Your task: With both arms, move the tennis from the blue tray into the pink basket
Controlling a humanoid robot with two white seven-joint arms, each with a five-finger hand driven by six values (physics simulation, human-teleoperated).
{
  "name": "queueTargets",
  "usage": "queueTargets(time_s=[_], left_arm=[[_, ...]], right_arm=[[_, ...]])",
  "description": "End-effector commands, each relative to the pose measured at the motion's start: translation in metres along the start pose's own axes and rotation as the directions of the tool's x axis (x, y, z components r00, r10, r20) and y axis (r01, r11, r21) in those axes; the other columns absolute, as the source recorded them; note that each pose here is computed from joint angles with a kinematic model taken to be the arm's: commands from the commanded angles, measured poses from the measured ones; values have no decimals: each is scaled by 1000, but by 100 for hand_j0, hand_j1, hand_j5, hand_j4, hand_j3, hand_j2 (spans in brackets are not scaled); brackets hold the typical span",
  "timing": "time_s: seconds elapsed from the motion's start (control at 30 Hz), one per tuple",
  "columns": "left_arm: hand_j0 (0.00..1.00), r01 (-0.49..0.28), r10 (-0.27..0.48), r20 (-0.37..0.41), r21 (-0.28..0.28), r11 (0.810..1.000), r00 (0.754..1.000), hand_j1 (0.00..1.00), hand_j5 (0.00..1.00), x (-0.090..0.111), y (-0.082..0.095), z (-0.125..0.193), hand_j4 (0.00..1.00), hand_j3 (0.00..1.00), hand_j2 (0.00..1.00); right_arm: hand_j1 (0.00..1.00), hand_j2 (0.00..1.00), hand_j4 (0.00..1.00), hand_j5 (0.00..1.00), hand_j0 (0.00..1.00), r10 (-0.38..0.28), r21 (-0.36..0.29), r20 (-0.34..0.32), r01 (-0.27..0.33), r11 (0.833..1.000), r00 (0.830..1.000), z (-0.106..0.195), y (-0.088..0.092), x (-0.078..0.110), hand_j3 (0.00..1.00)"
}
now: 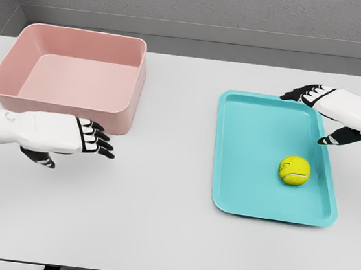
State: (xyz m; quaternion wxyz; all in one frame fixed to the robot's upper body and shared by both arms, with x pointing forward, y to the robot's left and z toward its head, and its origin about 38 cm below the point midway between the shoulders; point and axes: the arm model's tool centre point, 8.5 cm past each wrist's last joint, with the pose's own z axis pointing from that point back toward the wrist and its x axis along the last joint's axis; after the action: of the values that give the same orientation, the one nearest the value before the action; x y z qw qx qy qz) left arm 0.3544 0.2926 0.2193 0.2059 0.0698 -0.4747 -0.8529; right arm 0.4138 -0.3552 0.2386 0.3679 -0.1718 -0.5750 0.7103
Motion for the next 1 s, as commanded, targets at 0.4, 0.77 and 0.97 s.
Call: queueTargets(time_s=[0.4, 0.77, 0.97], left_arm=[[100, -6, 6, -1, -8, 1000, 1000, 100, 100, -2, 4, 3, 100, 100, 100], [100, -3, 5, 17, -90, 996, 1000, 100, 100, 1, -2, -3, 100, 100, 100], [100, -5, 7, 14, -93, 996, 1000, 100, 100, 1, -3, -2, 100, 100, 100]], right_arm=[[100, 100, 100, 100, 100, -18, 100, 1, 18, 995, 1000, 6, 31, 1, 100], [100, 100, 100, 100, 100, -55, 148, 2, 54, 988, 999, 7, 55, 3, 100], [100, 100, 100, 100, 100, -63, 171, 10, 61, 983, 998, 6, 63, 6, 100]])
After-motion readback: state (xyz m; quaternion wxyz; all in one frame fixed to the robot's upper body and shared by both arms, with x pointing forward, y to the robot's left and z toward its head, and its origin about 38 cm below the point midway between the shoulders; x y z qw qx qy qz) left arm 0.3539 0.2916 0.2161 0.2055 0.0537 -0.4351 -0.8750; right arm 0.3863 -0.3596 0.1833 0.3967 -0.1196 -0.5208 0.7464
